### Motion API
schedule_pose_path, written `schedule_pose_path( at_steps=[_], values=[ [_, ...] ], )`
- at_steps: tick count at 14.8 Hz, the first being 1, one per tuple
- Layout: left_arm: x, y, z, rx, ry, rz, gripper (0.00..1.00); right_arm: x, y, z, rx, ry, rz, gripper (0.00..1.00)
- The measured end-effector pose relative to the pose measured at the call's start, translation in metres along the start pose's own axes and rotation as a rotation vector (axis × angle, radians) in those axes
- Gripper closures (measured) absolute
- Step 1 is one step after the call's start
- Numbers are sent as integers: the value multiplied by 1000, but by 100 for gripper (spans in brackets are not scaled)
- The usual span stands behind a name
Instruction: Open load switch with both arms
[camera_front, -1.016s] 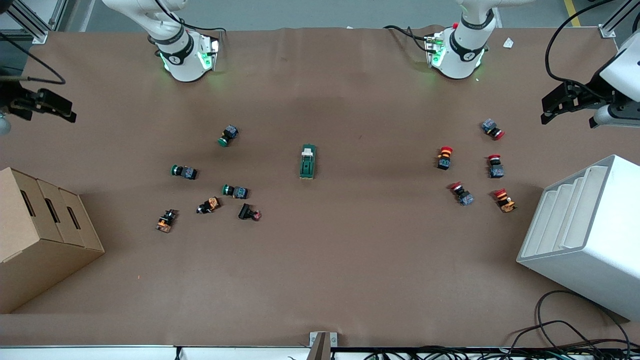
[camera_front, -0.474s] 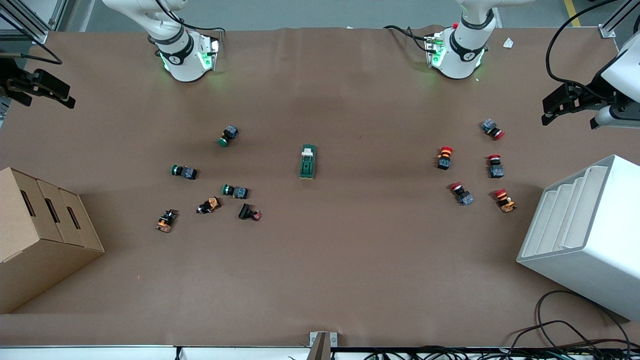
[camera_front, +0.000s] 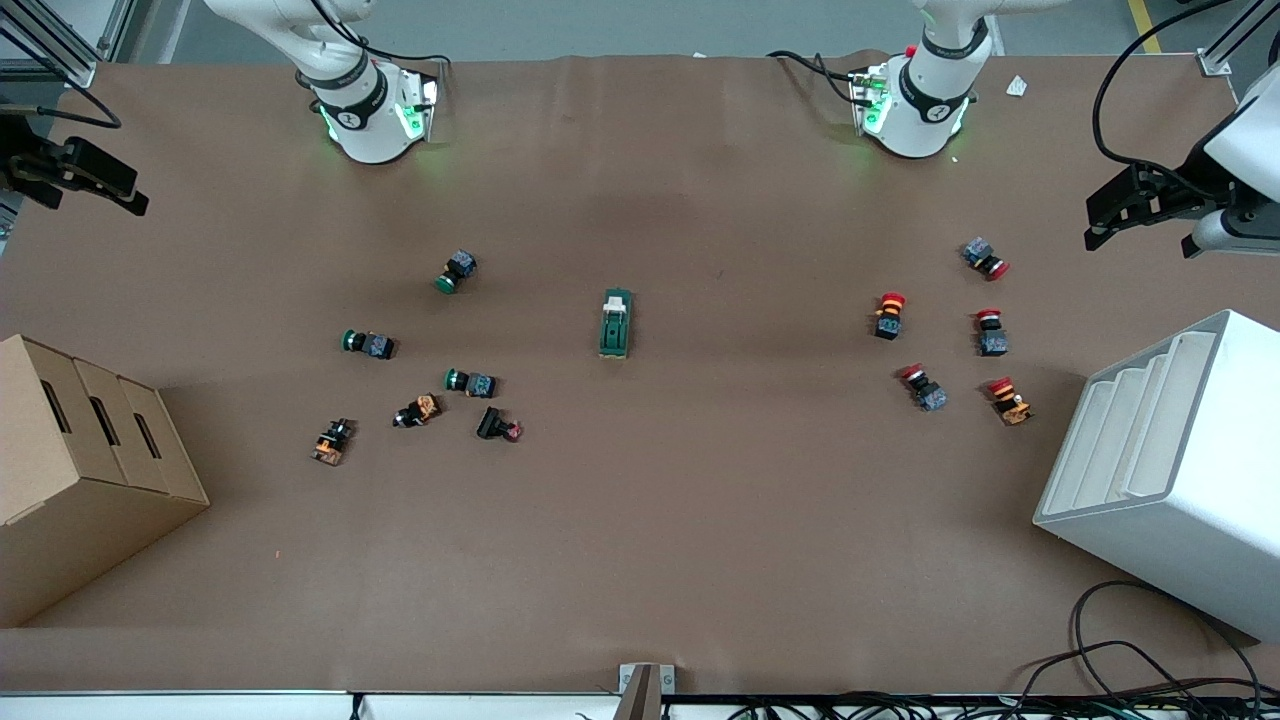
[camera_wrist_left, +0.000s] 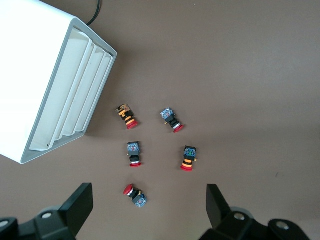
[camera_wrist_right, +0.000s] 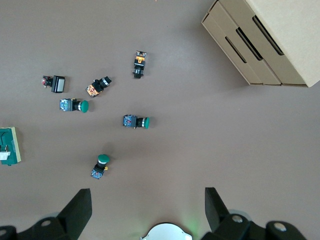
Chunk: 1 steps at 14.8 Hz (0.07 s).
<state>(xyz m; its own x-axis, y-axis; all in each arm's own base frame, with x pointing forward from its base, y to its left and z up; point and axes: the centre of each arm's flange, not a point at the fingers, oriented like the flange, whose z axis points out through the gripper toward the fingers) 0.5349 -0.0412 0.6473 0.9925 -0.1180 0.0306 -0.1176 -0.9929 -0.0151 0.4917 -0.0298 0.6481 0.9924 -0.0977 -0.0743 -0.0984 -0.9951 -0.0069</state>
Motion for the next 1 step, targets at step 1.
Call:
schedule_pose_path(
  at_steps=[1],
  values=[
    [0, 0, 0, 0, 0, 0, 0, -1, -1, 0, 7, -5, 0, 0]
  ],
)
